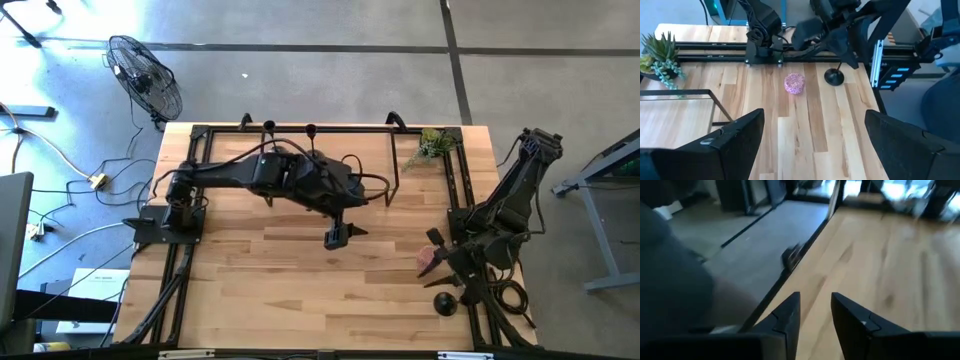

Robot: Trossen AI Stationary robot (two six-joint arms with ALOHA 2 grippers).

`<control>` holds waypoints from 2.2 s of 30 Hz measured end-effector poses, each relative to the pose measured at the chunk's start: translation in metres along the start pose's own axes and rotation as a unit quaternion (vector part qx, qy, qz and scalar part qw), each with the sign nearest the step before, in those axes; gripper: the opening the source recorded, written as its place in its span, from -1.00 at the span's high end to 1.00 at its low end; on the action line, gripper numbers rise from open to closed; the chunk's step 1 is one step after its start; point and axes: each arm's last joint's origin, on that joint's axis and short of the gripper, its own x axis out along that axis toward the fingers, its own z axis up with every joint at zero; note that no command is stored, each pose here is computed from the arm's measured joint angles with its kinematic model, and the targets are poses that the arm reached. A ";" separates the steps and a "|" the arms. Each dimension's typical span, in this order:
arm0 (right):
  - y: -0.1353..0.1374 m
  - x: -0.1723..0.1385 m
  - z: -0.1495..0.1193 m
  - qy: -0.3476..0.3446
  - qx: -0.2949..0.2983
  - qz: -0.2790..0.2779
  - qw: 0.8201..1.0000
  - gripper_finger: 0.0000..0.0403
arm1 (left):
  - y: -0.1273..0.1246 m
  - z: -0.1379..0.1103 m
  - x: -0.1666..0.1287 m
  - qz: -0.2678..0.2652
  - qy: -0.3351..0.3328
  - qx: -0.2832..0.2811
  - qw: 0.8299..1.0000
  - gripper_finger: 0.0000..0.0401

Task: Pick & Place candle stick holders
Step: Put the pink scented candle on the shelf

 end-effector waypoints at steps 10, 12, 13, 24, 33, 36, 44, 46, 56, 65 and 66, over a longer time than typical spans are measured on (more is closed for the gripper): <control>-0.002 -0.011 0.000 0.079 0.108 0.021 0.991 0.54 | -0.025 -0.015 0.028 -0.024 0.024 0.010 0.999 -0.69; -0.002 -0.011 0.000 0.081 0.109 0.030 0.990 0.54 | -0.030 -0.017 0.031 -0.029 0.030 0.013 0.999 -0.69; -0.001 -0.011 0.001 0.078 0.110 0.032 0.990 0.54 | -0.032 -0.018 0.031 -0.031 0.030 0.014 0.999 -0.69; 0.001 -0.010 0.008 0.042 0.087 0.050 0.994 0.54 | -0.037 -0.013 0.030 -0.032 0.004 0.015 0.999 -0.69; 0.002 -0.010 0.009 0.036 0.054 0.054 0.996 0.55 | -0.037 -0.012 0.030 -0.030 0.001 0.014 0.999 -0.69; 0.000 -0.010 0.011 0.019 0.063 0.024 0.998 0.54 | -0.037 -0.012 0.030 -0.030 0.000 0.014 0.999 -0.69; -0.004 -0.010 0.013 -0.011 0.151 -0.038 0.988 0.55 | -0.037 -0.009 0.029 -0.033 -0.017 0.014 0.999 -0.69; -0.003 -0.009 0.014 -0.021 0.172 -0.043 0.984 0.55 | -0.038 -0.009 0.029 -0.033 -0.019 0.015 0.999 -0.69; -0.001 -0.010 0.025 -0.069 0.188 -0.024 0.979 0.54 | -0.038 -0.008 0.029 -0.033 -0.022 0.005 0.999 -0.69; 0.011 -0.014 0.042 -0.110 0.129 0.147 0.974 0.51 | -0.038 -0.008 0.029 -0.034 -0.021 0.002 0.999 -0.69; 0.012 -0.015 0.044 -0.114 0.143 0.163 0.970 0.50 | -0.038 -0.008 0.029 -0.034 -0.019 0.002 0.999 -0.69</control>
